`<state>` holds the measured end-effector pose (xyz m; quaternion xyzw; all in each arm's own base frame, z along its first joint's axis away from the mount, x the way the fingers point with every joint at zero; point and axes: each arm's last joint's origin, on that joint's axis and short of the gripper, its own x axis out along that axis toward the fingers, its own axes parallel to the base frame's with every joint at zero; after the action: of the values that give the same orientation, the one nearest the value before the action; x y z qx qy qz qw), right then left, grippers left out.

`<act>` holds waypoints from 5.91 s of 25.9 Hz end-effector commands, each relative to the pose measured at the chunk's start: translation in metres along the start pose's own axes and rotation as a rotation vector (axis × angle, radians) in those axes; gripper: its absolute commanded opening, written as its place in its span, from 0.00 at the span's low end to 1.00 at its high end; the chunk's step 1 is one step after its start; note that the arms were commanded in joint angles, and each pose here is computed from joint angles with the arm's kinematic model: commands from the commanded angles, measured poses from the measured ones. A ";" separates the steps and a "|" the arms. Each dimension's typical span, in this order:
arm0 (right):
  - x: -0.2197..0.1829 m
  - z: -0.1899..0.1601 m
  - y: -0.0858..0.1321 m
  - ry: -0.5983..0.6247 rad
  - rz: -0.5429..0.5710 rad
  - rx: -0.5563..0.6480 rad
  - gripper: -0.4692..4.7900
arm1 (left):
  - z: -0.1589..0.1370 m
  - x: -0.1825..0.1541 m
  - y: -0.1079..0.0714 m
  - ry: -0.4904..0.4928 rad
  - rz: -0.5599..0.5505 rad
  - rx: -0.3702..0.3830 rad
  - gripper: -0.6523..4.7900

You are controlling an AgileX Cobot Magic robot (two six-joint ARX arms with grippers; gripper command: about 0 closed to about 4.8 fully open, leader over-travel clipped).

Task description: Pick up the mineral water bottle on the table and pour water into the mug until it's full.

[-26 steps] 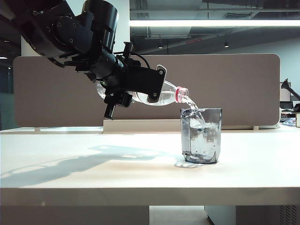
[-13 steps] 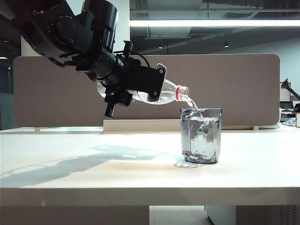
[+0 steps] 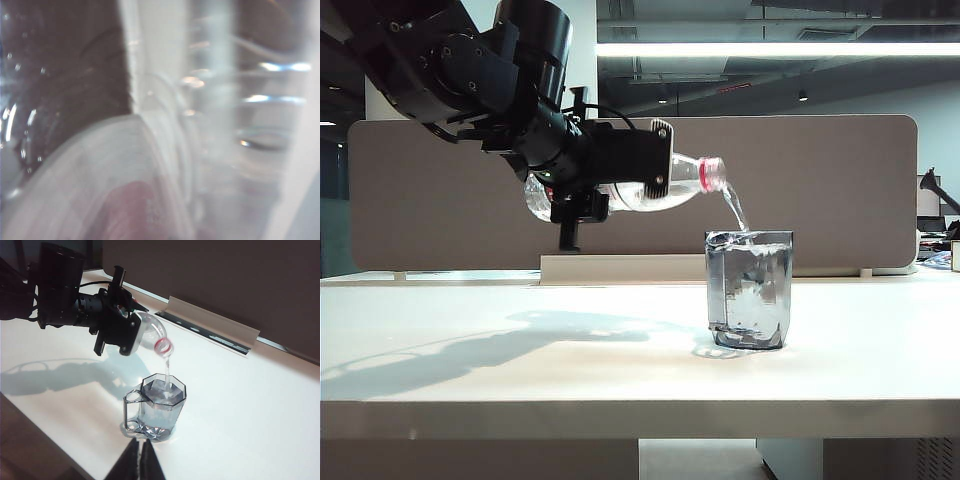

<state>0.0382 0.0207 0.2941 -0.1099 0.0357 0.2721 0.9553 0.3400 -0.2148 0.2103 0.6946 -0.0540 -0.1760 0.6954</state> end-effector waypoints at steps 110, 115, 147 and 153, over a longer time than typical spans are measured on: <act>0.000 -0.010 0.002 0.106 0.029 0.023 0.08 | -0.024 -0.169 -0.118 -0.180 -0.346 -1.653 0.11; 0.004 -0.018 0.003 0.139 0.029 0.028 0.08 | -0.024 -0.169 -0.118 -0.197 -0.363 -1.651 0.11; 0.005 -0.018 -0.001 0.150 -0.104 0.073 0.08 | -0.025 -0.190 -0.076 -0.336 -0.187 -1.683 0.11; 0.005 -0.018 -0.001 0.150 -0.104 0.073 0.08 | -0.035 -0.205 -0.050 -0.450 -0.056 -1.703 0.11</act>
<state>0.0428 0.0186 0.2731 -0.1004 0.1199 0.2120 0.9647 0.1523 -0.1196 0.1879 -0.1053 -0.0026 -0.3140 0.9436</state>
